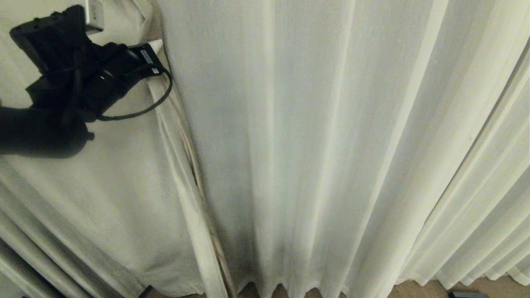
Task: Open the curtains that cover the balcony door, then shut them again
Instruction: Close the outer curtains on both sides
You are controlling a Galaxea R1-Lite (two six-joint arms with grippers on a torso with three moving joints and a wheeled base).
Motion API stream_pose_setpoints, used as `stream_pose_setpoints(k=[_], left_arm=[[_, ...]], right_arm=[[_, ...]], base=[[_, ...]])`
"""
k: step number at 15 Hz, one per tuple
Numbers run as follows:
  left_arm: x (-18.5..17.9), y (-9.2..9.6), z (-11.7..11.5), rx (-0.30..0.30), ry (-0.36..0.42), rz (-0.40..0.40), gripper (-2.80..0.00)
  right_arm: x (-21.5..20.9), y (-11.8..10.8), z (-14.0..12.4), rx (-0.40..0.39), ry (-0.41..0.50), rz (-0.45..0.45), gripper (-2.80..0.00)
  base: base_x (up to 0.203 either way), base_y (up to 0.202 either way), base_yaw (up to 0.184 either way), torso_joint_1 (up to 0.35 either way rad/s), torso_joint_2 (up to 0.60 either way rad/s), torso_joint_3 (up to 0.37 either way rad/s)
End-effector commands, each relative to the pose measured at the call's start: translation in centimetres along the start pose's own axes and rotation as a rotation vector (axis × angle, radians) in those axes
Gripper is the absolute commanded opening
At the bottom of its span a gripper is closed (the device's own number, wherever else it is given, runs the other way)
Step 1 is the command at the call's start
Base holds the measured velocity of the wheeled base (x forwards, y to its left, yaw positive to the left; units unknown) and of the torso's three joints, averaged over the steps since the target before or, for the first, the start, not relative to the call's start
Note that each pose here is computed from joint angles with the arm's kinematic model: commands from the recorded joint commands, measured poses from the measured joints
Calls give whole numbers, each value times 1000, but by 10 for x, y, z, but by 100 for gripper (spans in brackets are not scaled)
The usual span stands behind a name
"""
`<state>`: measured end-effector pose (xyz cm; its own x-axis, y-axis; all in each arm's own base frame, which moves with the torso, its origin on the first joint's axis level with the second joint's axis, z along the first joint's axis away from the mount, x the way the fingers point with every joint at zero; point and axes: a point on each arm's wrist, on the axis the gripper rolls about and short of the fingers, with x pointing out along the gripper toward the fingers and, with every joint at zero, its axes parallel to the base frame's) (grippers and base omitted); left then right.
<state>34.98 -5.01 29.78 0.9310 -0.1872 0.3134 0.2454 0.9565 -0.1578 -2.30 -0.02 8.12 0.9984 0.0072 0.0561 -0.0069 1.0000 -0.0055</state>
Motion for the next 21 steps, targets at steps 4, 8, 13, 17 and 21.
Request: stream_pose_setpoints(k=[4, 8, 13, 17, 21], left_arm=[[-2, -18, -6, 20, 15, -46, -280], [2, -32, -17, 14, 41, -86, -280], [6, -50, -34, 18, 78, -135, -280], [10, -70, -48, -1, 40, -160, -280], [10, -73, -54, -8, 25, -152, -280]], right_arm=[[0, 0, 0, -1, -1, 0, -280], [0, 0, 0, -1, -1, 0, -280], [0, 0, 0, -1, -1, 0, -280], [0, 0, 0, -1, -1, 0, -280], [0, 0, 0, -1, -1, 0, -280]], base=[[0, 0, 0, 0, 0, 0], [0, 0, 0, 0, 0, 0], [0, 0, 0, 0, 0, 0], [0, 0, 0, 0, 0, 0], [0, 0, 0, 0, 0, 0]])
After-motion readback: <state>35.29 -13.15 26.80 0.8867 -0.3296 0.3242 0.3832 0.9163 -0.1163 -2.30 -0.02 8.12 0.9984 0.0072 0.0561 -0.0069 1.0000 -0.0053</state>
